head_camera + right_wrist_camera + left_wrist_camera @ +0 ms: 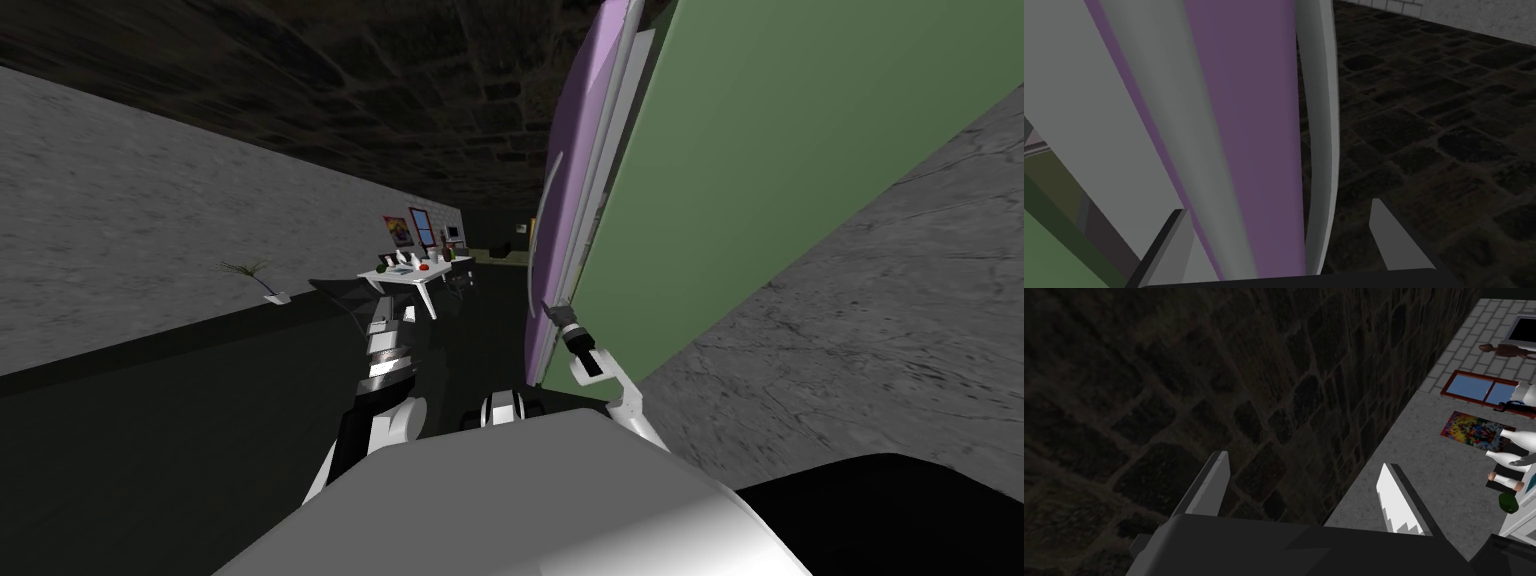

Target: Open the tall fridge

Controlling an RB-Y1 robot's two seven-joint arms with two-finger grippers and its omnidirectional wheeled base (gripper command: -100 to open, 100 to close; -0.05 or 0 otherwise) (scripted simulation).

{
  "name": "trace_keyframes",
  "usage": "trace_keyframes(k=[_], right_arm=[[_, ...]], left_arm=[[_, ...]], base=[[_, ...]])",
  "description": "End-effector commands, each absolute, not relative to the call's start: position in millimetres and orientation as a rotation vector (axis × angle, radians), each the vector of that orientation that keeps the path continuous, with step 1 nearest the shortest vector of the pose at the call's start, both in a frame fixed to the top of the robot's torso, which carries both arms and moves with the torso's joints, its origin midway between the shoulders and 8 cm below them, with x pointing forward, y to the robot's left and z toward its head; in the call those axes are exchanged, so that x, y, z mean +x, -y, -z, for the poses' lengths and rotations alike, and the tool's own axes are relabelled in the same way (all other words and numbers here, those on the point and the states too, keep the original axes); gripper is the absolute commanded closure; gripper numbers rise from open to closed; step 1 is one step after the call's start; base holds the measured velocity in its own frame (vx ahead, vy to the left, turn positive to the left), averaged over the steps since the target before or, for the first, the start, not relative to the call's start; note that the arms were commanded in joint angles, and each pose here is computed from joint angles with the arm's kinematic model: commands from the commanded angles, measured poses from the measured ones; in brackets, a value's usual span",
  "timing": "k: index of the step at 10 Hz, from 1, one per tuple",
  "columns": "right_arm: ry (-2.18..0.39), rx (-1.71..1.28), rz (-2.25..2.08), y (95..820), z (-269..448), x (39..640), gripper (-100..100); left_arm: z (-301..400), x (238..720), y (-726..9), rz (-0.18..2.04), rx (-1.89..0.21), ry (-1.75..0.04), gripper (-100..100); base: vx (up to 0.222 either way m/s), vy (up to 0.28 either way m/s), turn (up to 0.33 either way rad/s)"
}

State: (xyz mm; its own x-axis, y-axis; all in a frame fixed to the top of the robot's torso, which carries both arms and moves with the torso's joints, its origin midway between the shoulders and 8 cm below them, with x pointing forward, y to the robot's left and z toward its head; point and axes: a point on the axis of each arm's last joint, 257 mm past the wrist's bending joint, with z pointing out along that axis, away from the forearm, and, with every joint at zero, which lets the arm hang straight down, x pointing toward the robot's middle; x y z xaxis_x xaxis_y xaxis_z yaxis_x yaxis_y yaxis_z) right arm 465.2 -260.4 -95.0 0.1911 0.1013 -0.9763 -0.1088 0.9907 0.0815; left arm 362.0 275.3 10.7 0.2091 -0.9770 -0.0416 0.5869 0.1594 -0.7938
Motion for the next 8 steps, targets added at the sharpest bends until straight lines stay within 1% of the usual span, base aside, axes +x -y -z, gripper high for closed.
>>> trace_keyframes(k=[1, 8], right_arm=[[-1.412, -0.073, -0.023, 272, 109, 476, -100], [-1.472, -0.267, 0.282, 296, 128, 498, -100]], left_arm=[[-11, 362, -275, 1.238, -0.741, -0.652, 0], [-11, 362, -275, 1.238, -0.741, -0.652, 0]], base=[[-0.004, 0.059, -0.004], [-0.004, 0.065, -0.012]])
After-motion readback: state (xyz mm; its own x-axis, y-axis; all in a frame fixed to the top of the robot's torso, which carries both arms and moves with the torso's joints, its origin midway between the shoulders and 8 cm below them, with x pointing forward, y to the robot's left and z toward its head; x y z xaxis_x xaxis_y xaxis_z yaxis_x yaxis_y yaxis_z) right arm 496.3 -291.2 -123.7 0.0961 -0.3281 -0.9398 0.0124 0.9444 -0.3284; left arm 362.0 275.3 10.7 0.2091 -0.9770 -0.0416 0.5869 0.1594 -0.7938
